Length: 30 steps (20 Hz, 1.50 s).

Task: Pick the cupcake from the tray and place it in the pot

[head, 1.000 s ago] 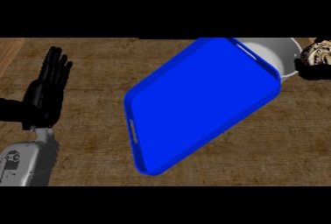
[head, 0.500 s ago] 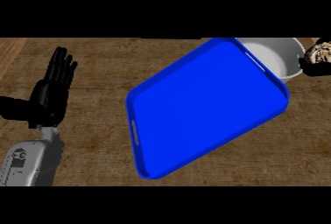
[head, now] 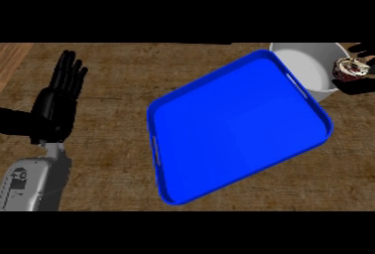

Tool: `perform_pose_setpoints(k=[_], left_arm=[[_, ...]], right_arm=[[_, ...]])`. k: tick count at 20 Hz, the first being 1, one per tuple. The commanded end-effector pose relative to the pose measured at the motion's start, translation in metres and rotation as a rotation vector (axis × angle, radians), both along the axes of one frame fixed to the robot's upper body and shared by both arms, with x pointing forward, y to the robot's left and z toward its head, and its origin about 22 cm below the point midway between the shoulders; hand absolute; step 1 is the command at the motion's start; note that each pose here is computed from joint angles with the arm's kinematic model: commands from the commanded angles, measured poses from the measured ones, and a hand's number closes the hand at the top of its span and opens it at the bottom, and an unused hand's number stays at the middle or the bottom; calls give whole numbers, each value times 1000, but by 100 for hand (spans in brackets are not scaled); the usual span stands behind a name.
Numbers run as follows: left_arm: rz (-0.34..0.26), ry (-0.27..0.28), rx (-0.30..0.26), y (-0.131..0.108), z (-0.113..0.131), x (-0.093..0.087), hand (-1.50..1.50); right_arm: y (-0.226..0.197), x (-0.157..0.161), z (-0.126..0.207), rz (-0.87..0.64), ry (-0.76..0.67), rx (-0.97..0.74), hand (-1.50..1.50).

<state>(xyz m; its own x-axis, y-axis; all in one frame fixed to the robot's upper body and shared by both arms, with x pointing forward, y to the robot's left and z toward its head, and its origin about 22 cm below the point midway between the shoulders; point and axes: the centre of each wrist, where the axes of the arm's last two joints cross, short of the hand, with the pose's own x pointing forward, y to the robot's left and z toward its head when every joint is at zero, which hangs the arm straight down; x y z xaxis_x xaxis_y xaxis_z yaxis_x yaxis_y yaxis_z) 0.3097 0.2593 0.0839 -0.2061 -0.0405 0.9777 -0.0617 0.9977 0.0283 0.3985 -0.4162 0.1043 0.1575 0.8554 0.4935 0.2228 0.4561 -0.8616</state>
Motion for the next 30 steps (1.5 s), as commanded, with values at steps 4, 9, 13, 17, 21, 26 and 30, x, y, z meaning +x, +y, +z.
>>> perform_pose_setpoints(k=[4,9,13,17,21,26,30], left_arm=[[-2,-1,-12,-14,-1,2,0],[13,19,-16,-3,-8,-1,0],[8,8,-18,9,-2,3,0],[19,-11,-7,6,-6,1,0],[3,-2,-9,-15,6,5,0],[14,16,-7,7,-2,-1,0],[3,-13,-7,-5,-15,-6,0]], right_arm=[[7,3,-19,127,-65,102,-150],[9,8,-11,158,-206,280,-150],[3,15,12,64,-215,465,-150],[-36,-8,13,31,-335,602,-150],[-57,-26,5,9,-401,610,-150],[-106,-59,29,-16,-463,665,-150],[-131,-88,23,-25,-476,659,-150]])
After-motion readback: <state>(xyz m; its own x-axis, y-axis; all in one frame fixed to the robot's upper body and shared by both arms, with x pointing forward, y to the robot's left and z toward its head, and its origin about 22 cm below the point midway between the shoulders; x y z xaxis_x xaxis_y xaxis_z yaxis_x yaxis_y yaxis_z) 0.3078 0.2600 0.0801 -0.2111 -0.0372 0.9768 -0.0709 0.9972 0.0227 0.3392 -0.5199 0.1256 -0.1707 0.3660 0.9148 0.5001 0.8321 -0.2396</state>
